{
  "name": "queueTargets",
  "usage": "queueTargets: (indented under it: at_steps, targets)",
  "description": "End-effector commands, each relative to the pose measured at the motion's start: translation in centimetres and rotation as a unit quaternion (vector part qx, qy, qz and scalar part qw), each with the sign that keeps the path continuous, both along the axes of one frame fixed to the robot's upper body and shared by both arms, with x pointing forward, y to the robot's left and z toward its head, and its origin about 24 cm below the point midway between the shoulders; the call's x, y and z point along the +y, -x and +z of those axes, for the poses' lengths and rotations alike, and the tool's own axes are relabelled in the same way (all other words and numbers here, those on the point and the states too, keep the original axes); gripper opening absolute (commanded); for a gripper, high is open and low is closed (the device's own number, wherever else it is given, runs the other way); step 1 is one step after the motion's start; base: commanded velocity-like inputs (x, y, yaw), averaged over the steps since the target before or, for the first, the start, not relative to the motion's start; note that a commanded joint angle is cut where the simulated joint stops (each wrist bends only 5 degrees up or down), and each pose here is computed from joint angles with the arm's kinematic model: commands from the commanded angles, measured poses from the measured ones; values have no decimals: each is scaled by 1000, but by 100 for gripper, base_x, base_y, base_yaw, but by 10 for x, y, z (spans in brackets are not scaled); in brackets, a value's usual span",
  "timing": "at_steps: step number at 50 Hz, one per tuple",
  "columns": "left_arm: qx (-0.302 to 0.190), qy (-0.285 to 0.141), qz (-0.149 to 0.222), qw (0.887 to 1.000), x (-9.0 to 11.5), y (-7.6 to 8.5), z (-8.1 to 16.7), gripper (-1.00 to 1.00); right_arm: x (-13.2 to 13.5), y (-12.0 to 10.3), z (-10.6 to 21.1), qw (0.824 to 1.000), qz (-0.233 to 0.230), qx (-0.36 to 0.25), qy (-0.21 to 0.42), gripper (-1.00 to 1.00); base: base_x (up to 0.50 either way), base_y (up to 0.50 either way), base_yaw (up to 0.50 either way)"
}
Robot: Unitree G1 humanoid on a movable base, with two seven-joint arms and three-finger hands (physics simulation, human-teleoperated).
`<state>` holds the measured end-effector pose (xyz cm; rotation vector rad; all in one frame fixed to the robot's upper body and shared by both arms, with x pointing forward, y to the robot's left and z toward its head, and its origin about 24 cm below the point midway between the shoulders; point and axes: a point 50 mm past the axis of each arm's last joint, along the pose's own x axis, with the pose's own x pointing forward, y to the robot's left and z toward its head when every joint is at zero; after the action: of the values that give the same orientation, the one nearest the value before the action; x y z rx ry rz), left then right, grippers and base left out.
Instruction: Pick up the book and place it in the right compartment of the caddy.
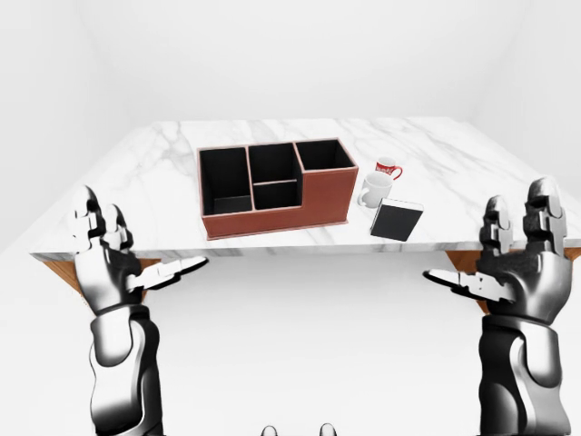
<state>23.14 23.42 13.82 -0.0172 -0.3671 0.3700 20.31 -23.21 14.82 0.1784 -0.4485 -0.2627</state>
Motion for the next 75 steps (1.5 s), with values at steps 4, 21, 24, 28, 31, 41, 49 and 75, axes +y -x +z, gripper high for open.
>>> queueTargets:
  at_steps: [4,21,24,28,31,41,49,75]
  targets:
    - [-96,55,96,989,34,27,34,100,-20,39,42,993,-56,-104,6,100,0,0,0]
    - [-95,57,104,988,36,28,33,100,-15,35,39,994,-41,-97,9,100,9,0,0]
    - [-95,57,105,988,36,28,34,100,-15,35,39,994,-41,-98,9,100,25,0,0]
    - [-93,57,102,989,35,27,33,100,-15,36,39,994,-39,-97,10,100,24,0,0]
    - [-98,54,106,988,36,29,35,100,-14,35,38,995,-38,-96,10,100,24,0,0]
    - [-96,55,107,988,37,28,34,100,-14,35,38,995,-35,-95,9,100,24,0,0]
    - [-95,55,107,988,37,28,34,100,-14,35,37,995,-33,-94,7,100,25,0,0]
    - [-87,59,109,988,39,27,30,100,-13,35,35,995,-24,-92,6,100,26,0,0]
